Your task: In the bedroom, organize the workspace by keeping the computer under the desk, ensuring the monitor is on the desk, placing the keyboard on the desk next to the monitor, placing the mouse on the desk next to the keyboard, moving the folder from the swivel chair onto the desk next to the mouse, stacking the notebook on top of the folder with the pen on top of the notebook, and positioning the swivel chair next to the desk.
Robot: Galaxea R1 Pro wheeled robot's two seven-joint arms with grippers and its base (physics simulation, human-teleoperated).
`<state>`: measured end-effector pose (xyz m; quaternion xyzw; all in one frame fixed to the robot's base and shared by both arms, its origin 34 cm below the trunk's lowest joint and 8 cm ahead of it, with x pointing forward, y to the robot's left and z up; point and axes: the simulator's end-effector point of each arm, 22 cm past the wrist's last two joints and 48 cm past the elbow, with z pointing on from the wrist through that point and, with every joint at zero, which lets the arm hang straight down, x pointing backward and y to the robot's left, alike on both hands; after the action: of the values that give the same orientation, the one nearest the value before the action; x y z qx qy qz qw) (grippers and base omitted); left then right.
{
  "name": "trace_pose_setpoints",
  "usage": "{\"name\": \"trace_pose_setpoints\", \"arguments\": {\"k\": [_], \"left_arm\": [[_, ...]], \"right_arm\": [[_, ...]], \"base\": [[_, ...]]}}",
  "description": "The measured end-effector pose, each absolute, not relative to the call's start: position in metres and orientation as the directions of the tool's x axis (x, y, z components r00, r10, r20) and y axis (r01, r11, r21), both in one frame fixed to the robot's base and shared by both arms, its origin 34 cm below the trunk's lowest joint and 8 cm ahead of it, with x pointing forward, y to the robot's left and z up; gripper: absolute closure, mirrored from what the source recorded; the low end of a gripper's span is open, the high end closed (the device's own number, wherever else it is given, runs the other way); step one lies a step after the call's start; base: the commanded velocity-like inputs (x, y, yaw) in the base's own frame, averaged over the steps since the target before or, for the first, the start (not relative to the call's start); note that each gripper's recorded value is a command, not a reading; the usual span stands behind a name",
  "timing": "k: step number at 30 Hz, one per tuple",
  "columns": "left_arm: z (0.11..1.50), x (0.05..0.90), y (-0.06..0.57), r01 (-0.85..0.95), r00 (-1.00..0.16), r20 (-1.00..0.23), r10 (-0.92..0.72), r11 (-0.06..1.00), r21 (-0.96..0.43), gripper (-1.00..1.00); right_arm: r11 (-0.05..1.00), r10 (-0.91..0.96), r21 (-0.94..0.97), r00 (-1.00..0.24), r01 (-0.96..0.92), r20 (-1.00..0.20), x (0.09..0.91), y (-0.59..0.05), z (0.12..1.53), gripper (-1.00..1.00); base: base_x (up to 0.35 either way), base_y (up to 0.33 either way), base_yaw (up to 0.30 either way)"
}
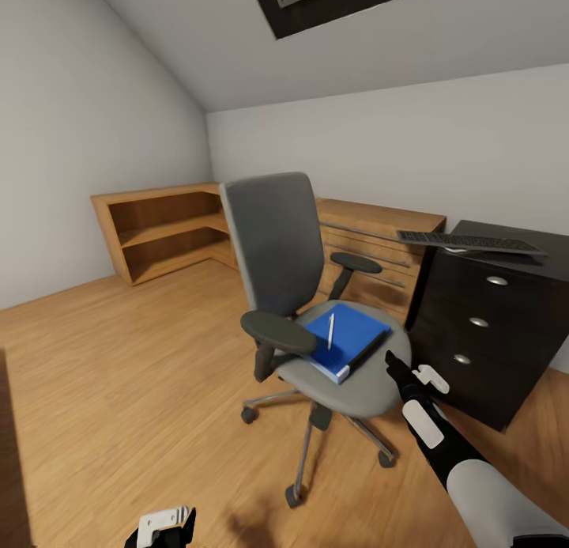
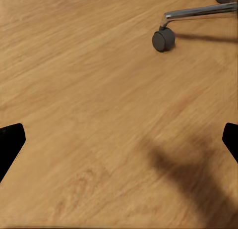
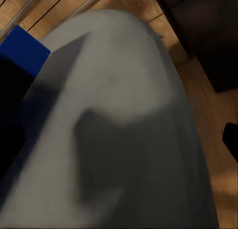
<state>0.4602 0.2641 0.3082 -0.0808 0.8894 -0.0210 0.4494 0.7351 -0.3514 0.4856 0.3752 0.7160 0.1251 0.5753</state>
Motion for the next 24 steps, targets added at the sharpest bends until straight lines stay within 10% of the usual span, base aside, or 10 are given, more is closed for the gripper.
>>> {"name": "trace_pose_setpoints", "arguments": {"k": [24], "left_arm": [[0.3076, 0.4596, 0.2638, -0.125, -0.585, -0.795, -0.162, 0.986, -0.109, -1.00]], "right_arm": [[0.685, 0.683, 0.613, -0.055, 0.393, -0.728, 0.7353, -0.3511, 0.4860, -1.00]], "base": [[0.000, 0.000, 0.215]]}}
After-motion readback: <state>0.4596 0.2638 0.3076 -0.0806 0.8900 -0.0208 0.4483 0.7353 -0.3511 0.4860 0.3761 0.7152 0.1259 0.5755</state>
